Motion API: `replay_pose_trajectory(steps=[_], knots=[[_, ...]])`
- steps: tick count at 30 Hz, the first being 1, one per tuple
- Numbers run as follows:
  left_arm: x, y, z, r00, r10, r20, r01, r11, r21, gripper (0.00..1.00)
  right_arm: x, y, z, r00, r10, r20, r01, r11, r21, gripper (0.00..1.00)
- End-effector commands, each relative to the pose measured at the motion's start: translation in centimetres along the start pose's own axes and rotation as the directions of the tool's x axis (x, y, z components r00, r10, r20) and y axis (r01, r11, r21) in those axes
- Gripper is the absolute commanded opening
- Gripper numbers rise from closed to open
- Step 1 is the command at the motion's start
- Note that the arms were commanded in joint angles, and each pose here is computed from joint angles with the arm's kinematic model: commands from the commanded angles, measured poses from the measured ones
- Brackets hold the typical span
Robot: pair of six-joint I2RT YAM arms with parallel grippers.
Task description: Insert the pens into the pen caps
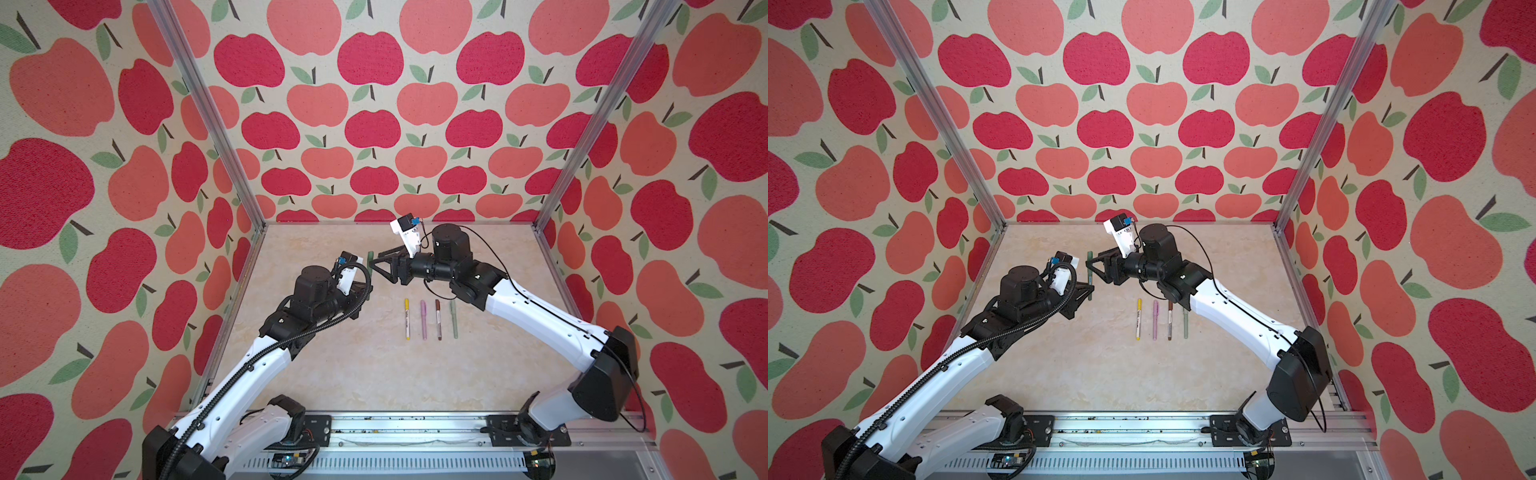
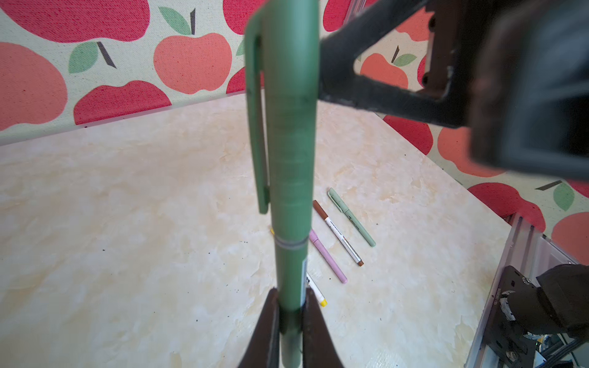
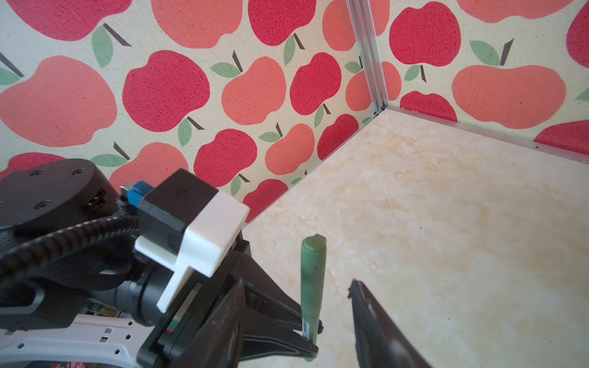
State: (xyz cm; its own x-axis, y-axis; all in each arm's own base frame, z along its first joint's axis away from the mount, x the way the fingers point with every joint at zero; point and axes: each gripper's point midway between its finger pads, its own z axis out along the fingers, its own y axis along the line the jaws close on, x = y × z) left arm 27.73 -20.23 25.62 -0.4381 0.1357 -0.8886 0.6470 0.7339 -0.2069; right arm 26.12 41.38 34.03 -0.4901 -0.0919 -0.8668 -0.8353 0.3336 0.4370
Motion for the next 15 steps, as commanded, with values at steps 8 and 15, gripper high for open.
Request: replay_pose_trajectory(steps=[8,15], knots=[[0.5,0.0,0.3,0.999,0.033,-0.019,-0.034,0.999,-0.024,0.00,0.4,-1.6,1.4,0.999,0.014,-0.045,-0.009,0.994,0.109,0.51],[0.3,0.2,0.4,0.999,0.038,-0.009,-0.038,0.998,-0.040,0.00,0.6,-1.6,2.2,0.998,0.030,-0.059,-0.024,0.995,0.098,0.39]])
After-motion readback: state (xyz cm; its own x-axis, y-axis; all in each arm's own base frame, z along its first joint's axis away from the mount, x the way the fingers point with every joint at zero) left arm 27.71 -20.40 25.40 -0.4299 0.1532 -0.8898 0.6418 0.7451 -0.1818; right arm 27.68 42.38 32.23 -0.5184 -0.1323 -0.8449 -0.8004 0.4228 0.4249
